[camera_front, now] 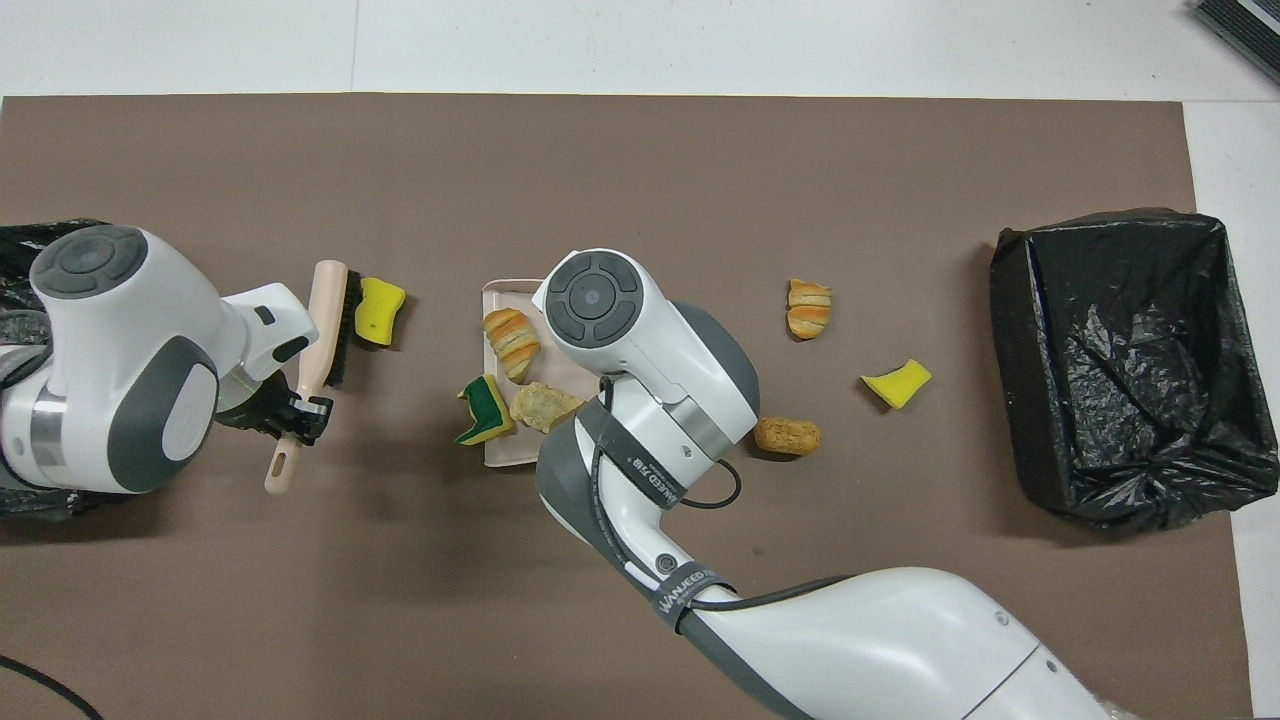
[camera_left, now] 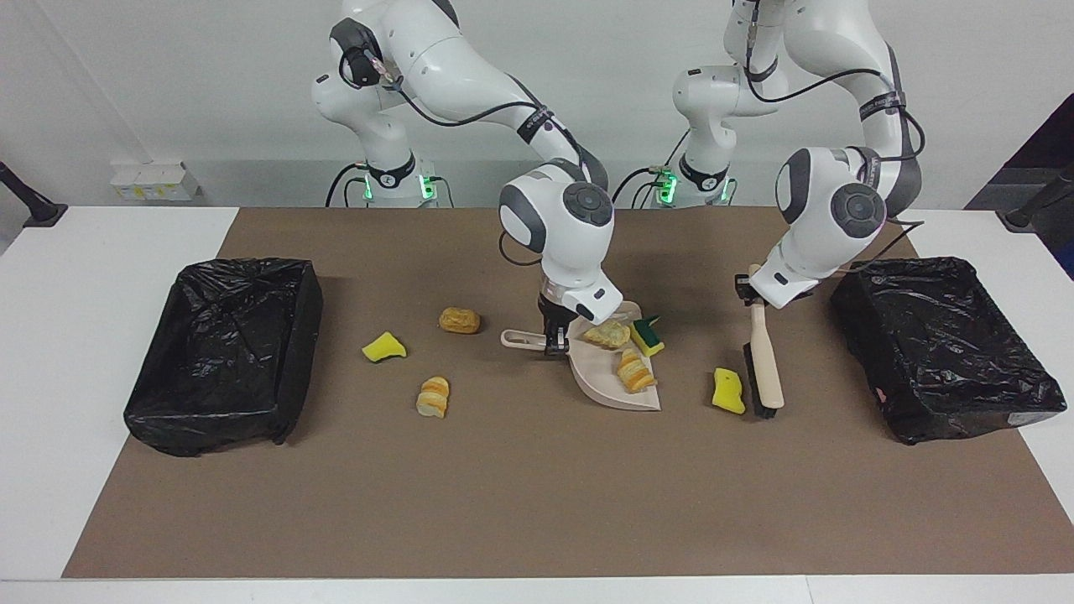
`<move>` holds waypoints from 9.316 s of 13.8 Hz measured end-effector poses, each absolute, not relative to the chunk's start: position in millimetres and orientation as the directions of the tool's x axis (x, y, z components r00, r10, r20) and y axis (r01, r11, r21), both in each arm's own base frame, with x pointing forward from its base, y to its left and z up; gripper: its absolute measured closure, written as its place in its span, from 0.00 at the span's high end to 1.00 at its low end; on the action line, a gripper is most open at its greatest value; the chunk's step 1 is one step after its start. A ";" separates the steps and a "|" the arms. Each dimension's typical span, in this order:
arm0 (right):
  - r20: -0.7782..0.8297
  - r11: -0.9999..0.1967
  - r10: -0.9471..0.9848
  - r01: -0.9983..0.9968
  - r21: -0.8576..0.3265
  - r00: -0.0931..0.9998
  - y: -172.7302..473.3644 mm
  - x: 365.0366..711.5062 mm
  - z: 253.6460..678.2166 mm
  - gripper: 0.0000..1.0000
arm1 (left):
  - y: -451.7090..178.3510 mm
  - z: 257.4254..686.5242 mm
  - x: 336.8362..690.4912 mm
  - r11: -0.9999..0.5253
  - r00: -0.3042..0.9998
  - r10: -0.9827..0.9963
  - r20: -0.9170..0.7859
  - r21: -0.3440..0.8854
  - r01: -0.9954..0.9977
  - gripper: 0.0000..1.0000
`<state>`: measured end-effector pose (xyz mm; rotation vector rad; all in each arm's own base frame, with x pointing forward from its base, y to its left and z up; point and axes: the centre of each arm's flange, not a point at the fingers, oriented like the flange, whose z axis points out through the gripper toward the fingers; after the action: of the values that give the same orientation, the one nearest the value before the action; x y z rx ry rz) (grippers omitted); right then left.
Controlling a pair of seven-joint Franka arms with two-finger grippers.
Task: Sweep and dump trash in bin
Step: 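Sweep the remaining pieces into the dustpan with the held brush, then carry the loaded dustpan with the right gripper over the nearby bin, then tip the dustpan into the bin while the left gripper sets down the brush, then carry the empty dustpan back and set it on the table center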
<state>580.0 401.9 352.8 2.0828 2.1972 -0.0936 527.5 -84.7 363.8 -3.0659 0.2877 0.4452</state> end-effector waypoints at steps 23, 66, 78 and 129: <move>-0.125 0.058 0.991 0.998 0.033 -0.053 401.5 580.3 352.6 0.32 | -260.7 368.8 439.0 -0.982 0.938 -0.138 -0.318 0.166 -0.088 0.27; 0.051 0.166 0.984 0.984 0.066 -0.170 -178.6 587.9 513.8 0.32 | -324.8 366.7 312.3 -0.998 0.968 -0.067 -0.243 0.031 -0.061 0.27; -0.496 0.070 0.866 0.997 -0.008 -0.065 -269.1 540.1 509.7 0.32 | -322.3 345.4 308.2 -0.999 0.972 -0.035 -0.234 0.031 -0.029 0.70; 0.055 -0.999 -0.051 -0.051 0.011 0.997 456.1 610.3 391.2 0.32 | -59.5 599.1 537.3 -0.995 0.995 -0.087 -0.042 0.049 -0.085 1.00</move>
<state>610.3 456.1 391.2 3.1273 -0.0798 0.0859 537.3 -59.5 599.1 -3.1847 0.1366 0.0706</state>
